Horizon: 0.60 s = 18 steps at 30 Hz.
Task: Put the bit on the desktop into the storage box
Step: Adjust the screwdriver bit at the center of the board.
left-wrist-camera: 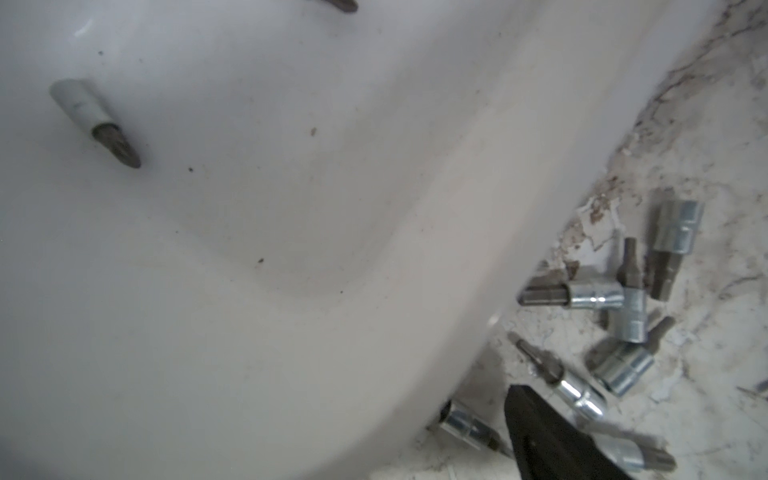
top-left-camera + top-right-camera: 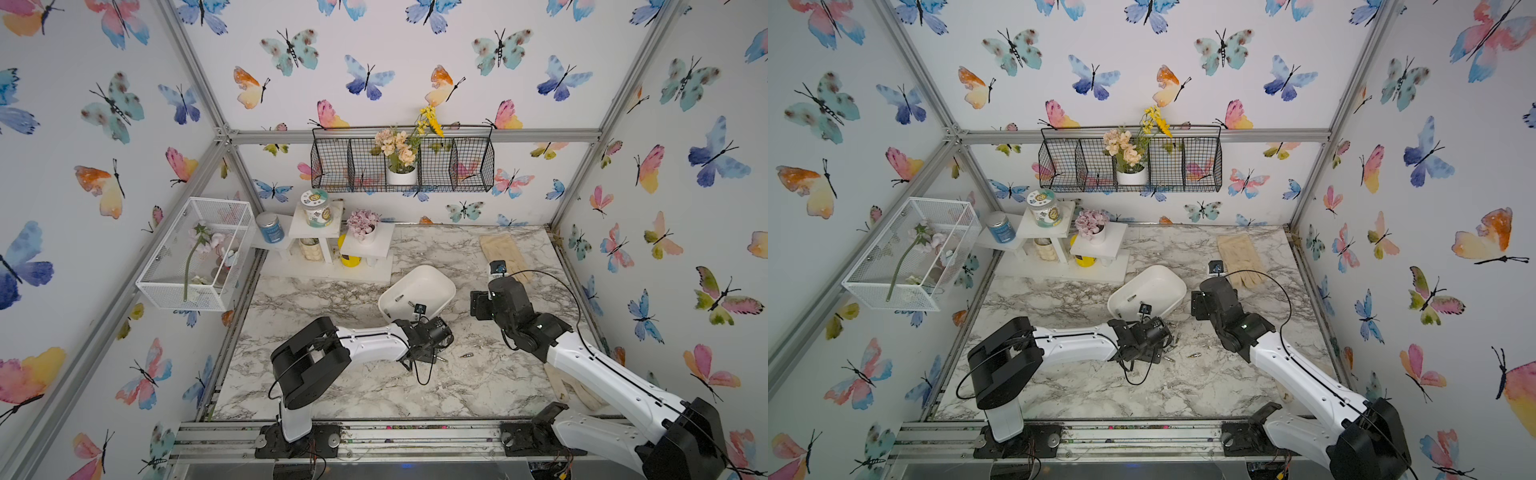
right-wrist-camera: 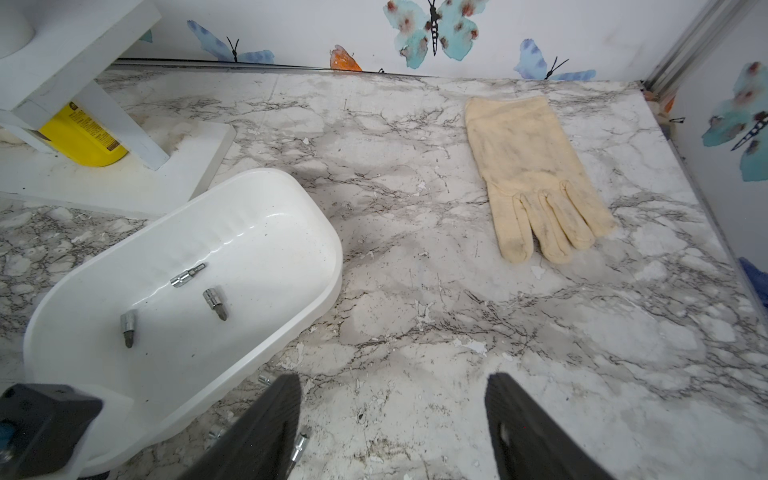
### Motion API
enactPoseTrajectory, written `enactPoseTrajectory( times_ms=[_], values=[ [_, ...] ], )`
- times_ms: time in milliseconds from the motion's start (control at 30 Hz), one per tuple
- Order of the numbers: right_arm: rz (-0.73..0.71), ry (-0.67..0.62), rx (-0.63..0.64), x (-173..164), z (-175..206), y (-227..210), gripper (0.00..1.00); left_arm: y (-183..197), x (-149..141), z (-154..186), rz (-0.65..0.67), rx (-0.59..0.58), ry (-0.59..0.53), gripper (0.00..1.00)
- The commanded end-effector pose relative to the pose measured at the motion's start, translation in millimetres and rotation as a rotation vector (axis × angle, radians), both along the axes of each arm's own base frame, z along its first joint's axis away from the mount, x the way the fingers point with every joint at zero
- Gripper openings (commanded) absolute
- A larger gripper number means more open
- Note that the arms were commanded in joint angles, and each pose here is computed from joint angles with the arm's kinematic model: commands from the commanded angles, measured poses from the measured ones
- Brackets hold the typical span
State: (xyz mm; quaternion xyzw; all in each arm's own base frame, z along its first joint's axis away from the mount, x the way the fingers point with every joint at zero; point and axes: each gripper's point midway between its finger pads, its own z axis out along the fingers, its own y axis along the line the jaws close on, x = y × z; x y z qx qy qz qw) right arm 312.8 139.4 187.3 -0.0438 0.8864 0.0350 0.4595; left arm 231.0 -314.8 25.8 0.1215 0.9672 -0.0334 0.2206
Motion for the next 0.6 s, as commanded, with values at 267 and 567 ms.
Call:
enactPoseTrajectory(
  times_ms=[267,567],
  values=[
    [-0.013,0.013,-0.01,-2.4,-7.2,-2.6,0.75,17.8,-12.3,-4.3,0.006,0.046,0.02,0.87],
    [-0.014,0.02,-0.008,-4.3,-9.2,-3.8,0.75,21.5,-18.1,-1.7,0.011,0.033,0.026,0.86]
  ],
)
